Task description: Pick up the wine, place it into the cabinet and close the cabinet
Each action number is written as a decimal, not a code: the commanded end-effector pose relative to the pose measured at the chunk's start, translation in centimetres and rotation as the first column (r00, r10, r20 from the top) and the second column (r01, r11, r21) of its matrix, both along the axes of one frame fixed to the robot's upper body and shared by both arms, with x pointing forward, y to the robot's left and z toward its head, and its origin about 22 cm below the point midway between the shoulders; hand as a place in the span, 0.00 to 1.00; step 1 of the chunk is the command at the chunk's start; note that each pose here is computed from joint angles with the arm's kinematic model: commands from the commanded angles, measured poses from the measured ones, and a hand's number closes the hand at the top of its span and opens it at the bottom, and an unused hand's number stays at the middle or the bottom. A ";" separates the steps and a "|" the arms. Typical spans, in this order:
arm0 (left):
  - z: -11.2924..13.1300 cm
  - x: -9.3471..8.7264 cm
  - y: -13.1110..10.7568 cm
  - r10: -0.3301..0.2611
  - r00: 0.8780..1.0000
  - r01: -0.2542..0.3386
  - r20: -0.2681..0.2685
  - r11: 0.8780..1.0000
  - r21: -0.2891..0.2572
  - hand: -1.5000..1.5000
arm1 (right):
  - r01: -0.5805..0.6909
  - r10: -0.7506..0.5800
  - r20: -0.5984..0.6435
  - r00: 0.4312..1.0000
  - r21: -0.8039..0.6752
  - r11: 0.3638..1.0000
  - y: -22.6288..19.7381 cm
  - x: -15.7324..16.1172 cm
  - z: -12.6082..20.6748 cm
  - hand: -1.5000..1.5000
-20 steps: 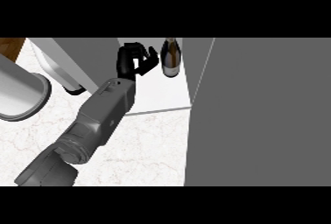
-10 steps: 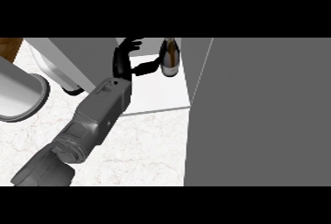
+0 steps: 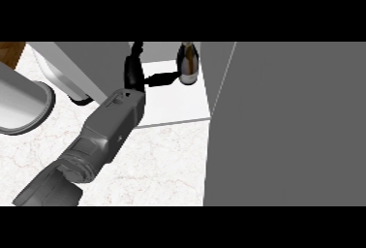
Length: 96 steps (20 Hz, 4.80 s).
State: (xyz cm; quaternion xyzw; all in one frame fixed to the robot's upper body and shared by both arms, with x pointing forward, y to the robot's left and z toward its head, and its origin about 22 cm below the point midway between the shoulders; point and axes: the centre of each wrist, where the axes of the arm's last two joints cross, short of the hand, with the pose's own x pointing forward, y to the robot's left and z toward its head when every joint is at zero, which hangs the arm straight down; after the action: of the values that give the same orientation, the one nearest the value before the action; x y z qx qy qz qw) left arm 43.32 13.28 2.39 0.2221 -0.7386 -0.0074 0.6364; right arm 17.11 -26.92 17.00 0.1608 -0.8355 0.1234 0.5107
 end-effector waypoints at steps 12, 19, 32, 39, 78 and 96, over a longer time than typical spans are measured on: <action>0.0 -0.3 -1.8 -0.098 0.993 0.102 0.067 0.993 -0.056 0.00 | 0.000 0.000 -0.011 1.000 -0.010 1.000 0.4 0.1 -0.5 0.00; 0.4 -0.6 -4.0 -0.133 0.983 0.150 0.126 0.980 -0.131 0.00 | 0.007 -0.007 -0.006 1.000 -0.003 1.000 0.1 -0.1 0.3 0.00; -0.6 -3.8 -6.8 -0.222 0.940 0.279 0.258 0.936 -0.212 0.00 | 0.030 -0.030 -0.040 0.999 -0.001 1.000 0.7 -1.4 -0.1 0.00; -2.2 -9.4 -9.3 -0.250 0.936 0.317 0.248 0.903 -0.288 0.00 | 0.062 -0.062 -0.026 0.998 -0.014 0.998 0.3 -3.7 0.9 0.00; 1.1 -29.0 10.3 -0.386 0.893 0.442 0.233 0.851 -0.285 1.00 | -0.407 0.364 -0.205 0.909 -0.241 0.881 0.4 -5.6 -2.0 1.00; 2.0 -29.8 20.6 -0.324 0.916 0.381 0.236 0.887 -0.263 1.00 | -0.622 0.625 -0.100 0.774 -0.300 0.723 11.7 -6.4 0.1 1.00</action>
State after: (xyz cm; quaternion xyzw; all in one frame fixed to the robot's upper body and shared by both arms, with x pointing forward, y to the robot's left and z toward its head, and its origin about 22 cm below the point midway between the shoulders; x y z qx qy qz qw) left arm 13.96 32.11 4.24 -0.0245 -0.8132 0.0160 0.5813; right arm 13.32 -17.29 13.69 0.3857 -0.6667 0.3906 0.5042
